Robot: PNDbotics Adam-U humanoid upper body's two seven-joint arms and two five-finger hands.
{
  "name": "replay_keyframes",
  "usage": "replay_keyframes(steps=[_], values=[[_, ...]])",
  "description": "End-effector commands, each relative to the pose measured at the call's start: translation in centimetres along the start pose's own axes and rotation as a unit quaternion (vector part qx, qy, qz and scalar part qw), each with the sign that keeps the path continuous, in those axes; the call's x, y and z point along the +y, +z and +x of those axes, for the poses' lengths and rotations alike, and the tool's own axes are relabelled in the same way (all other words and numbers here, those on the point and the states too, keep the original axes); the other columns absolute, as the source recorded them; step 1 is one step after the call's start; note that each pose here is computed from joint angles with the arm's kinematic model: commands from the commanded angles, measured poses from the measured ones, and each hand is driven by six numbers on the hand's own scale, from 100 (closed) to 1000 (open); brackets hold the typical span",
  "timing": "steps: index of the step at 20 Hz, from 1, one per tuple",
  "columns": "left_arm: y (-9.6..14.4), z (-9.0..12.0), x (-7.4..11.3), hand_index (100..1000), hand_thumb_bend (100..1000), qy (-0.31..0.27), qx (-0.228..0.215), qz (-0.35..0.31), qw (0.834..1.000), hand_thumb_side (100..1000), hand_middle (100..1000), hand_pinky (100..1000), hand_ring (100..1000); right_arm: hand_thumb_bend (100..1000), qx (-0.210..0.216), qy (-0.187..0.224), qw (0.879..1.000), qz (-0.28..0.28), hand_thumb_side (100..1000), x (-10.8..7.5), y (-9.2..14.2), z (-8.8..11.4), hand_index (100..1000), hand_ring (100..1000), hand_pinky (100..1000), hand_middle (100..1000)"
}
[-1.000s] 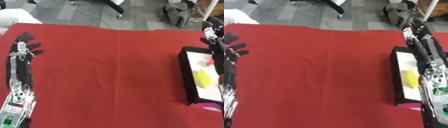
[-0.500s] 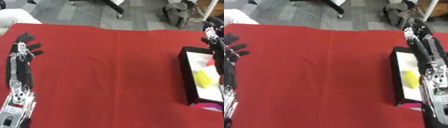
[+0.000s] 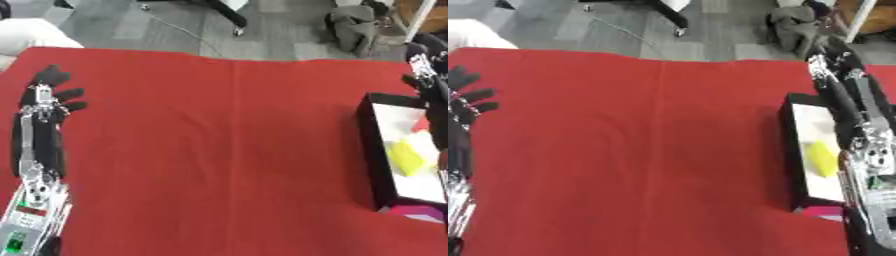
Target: Pick up the objects with one hand, pass them to the other hand, and then place them into the box on the other side of the table.
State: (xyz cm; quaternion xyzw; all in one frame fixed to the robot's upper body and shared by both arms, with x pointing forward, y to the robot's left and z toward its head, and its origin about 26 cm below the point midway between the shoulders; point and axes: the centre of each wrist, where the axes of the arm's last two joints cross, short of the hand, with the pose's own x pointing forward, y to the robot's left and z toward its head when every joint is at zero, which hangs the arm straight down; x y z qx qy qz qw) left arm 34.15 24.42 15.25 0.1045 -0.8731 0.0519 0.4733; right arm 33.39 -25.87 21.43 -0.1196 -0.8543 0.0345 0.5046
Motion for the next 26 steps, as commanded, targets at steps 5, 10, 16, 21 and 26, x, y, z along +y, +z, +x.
replay_keyframes(steps=[5,10,16,21,26], values=[[-0.38,0.74,0.23,863,142,-0.002,-0.014,-0.001,1.000,871,730,638,741,100,-0.020,0.002,1.000,-0.003,668,-0.36,-0.23,1.06,1000,1000,941,924],[-0.38,0.72,0.26,865,142,-0.002,-0.014,0.000,1.000,871,728,637,739,100,-0.021,0.002,1.000,-0.003,668,-0.37,-0.23,1.08,1000,1000,941,925],[-0.40,0.72,0.28,913,145,0.000,-0.015,0.003,1.000,873,726,635,736,100,-0.021,0.003,1.000,-0.004,676,-0.35,-0.24,1.11,1000,1000,940,926],[-0.40,0.70,0.29,975,146,0.001,-0.016,0.006,1.000,873,722,632,732,100,-0.021,0.000,1.000,-0.007,683,-0.35,-0.25,1.11,1000,1000,939,922],[-0.41,0.71,0.30,1000,148,0.003,-0.017,0.010,1.000,872,719,629,729,100,-0.021,-0.002,1.000,-0.008,683,-0.33,-0.26,1.13,1000,1000,940,922]])
